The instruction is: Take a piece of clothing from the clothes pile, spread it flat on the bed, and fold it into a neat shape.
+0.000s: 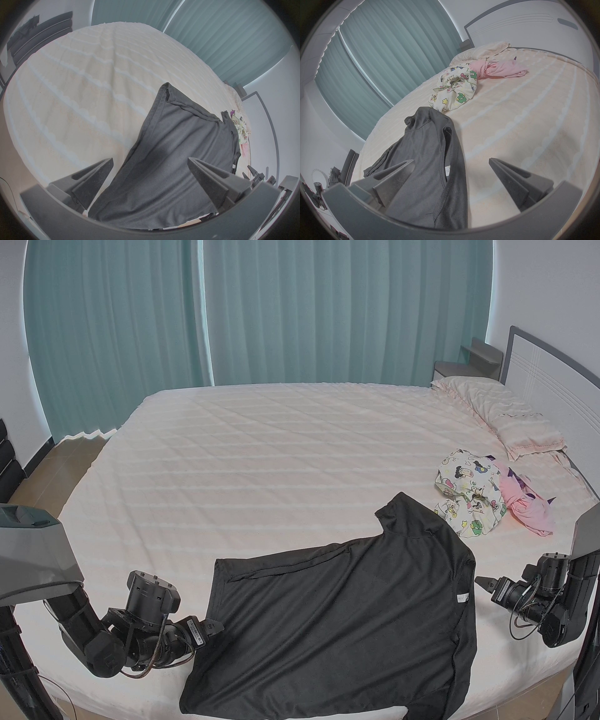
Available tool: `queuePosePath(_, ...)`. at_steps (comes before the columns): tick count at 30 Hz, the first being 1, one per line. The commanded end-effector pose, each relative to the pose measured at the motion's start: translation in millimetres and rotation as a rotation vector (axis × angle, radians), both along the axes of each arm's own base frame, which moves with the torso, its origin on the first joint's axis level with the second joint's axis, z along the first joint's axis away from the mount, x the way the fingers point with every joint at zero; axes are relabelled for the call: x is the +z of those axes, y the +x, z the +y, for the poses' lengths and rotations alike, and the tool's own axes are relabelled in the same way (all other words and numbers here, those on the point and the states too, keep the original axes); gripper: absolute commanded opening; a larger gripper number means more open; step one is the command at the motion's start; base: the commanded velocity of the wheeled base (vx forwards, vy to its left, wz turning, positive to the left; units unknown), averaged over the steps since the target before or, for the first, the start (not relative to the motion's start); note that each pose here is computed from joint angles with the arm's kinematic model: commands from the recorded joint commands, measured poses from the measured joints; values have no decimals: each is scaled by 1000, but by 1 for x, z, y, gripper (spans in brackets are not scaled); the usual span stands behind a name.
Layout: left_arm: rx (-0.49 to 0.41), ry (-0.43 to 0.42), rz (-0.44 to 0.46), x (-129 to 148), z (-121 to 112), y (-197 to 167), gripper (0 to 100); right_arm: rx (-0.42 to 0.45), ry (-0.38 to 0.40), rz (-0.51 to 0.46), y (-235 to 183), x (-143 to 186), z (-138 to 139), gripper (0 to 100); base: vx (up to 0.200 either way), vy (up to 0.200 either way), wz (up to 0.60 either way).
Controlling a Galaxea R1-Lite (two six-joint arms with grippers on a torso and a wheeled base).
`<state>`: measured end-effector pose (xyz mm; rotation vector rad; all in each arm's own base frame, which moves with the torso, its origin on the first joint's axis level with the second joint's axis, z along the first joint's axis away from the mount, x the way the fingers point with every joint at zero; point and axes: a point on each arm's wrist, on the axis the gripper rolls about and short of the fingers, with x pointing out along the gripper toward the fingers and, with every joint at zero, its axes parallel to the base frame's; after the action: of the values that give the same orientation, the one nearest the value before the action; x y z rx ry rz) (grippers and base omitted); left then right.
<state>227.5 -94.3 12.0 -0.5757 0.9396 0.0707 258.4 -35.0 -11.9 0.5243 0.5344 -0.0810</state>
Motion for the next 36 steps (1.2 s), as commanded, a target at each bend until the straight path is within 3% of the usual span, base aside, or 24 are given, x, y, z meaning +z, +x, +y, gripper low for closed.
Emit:
queuePosePath(1,3,-2,-2,0,0,1,100,2,0,-1,0,0,1,100,0,0,0)
queuePosePath(10,14,-31,-6,1,-7,2,100,4,0,-1,0,0,1,100,0,0,0)
queuePosePath(17,68,-102,-100,18,-15,27,100,15,1,2,-1,0,4,100,0,0,0)
queuePosePath(19,104,-129,-150,24,-15,50,100,24,1,7,-2,0,7,100,0,0,0)
queuePosePath(28,137,-107,-174,-7,-30,105,100,23,-1,-17,-3,7,7,100,0,0,0)
queuePosePath(36,151,-78,-148,-23,-37,125,100,22,-1,-21,-2,7,6,100,0,0,0)
